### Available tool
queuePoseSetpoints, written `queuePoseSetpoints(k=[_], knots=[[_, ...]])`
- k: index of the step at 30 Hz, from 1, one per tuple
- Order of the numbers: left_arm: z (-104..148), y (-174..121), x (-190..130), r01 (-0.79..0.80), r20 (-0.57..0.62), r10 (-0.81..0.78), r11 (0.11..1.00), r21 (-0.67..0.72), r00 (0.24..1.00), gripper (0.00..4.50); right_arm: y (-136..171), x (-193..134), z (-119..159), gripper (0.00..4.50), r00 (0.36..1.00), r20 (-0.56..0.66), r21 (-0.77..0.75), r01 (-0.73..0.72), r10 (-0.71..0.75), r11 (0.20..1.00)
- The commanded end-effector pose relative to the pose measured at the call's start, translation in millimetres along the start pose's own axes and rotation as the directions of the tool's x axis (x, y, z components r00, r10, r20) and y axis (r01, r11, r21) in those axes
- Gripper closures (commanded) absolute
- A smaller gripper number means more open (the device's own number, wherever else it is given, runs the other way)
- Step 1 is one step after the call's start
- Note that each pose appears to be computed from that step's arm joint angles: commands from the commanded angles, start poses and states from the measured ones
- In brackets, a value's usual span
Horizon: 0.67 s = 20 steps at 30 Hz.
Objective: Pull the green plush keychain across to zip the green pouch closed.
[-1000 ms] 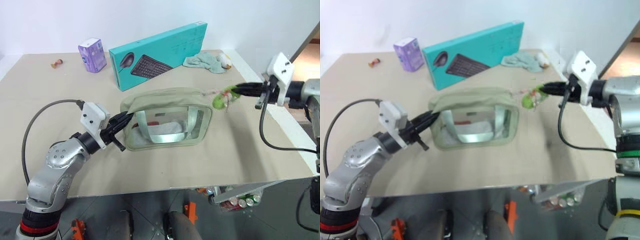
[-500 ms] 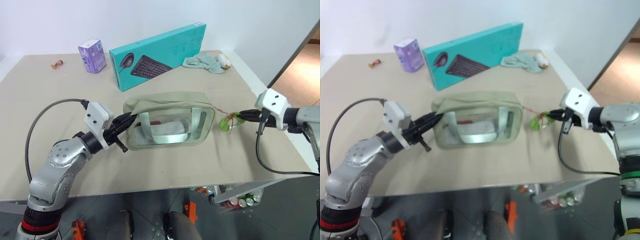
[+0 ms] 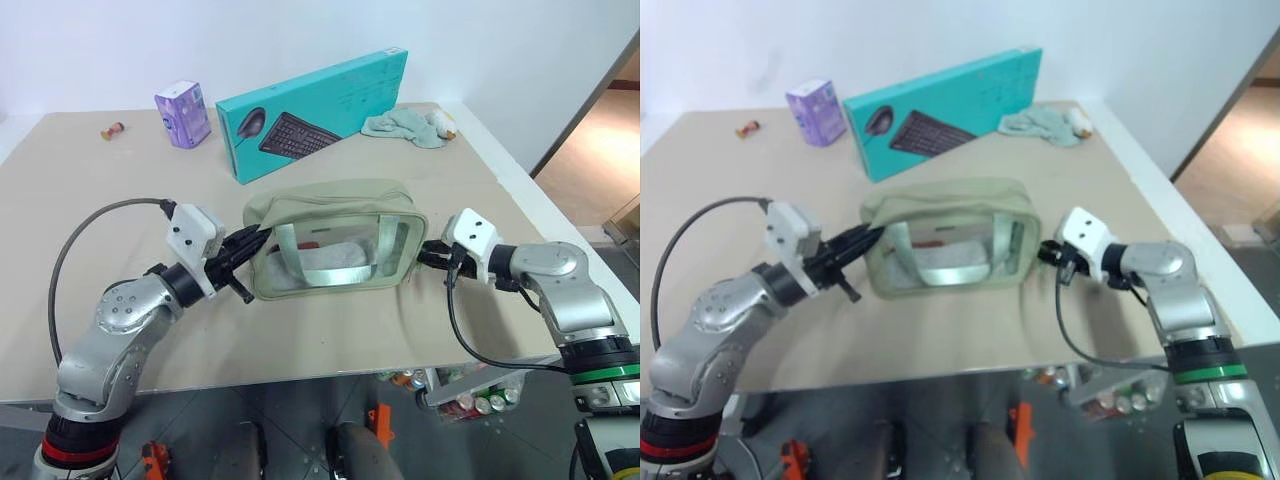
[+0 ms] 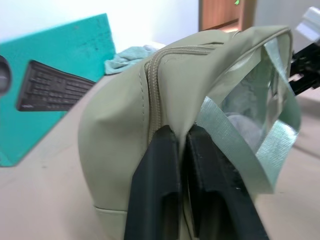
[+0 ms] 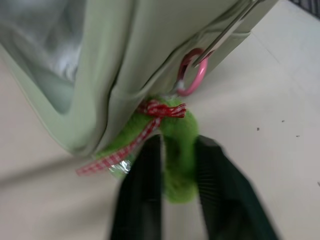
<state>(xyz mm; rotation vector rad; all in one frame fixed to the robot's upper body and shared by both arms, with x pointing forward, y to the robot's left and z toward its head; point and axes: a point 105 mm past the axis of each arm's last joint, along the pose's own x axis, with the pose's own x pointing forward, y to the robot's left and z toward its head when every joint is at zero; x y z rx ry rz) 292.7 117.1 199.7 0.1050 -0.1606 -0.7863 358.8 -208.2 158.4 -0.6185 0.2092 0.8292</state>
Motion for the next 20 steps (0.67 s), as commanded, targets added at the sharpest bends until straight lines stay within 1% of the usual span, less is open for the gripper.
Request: queuePoseSetpoints(k=[1,3,7,9,12,13,17,20], knots=[[7.9,-0.7,-7.5,0.028,0.011,-0.028,1.000,-0.002,1.000,2.68,-11.9,-23.3,21.3,2.06,0.998,0.057,0.020,0.024,-0.025,1.000],[12.8,3.9,-16.2,0.018,0.016,-0.018,1.000,-0.002,1.000,2.06,-12.6,-35.9,24.6,1.44,0.997,0.073,0.070,0.031,-0.036,0.997],[19.0,15.9,-36.4,-0.035,0.016,0.036,0.999,-0.023,0.999,0.63,-14.8,-56.4,28.2,0.02,0.992,0.092,0.143,0.070,-0.084,0.987],[18.1,23.6,-47.5,-0.094,0.004,0.094,0.995,-0.029,0.996,0.05,-17.2,-65.5,24.7,0.00,0.989,0.088,0.190,0.102,-0.120,0.977],[9.1,34.2,-66.3,-0.192,-0.043,0.192,0.981,0.020,0.980,0.05,-16.8,-76.1,13.1,0.00,0.983,0.066,0.231,0.149,-0.168,0.962],[2.3,36.2,-71.4,-0.218,-0.067,0.220,0.975,0.029,0.973,0.05,-13.8,-76.7,10.6,0.00,0.982,0.072,0.252,0.153,-0.177,0.956],[-28.3,37.7,-83.6,-0.282,-0.173,0.298,0.953,0.113,0.939,0.05,-1.0,-71.1,6.4,0.00,0.969,0.109,0.319,0.179,-0.224,0.931],[-41.9,34.6,-85.0,-0.288,-0.199,0.306,0.951,0.116,0.931,0.05,6.7,-65.0,6.3,0.00,0.963,0.120,0.341,0.188,-0.241,0.921]])
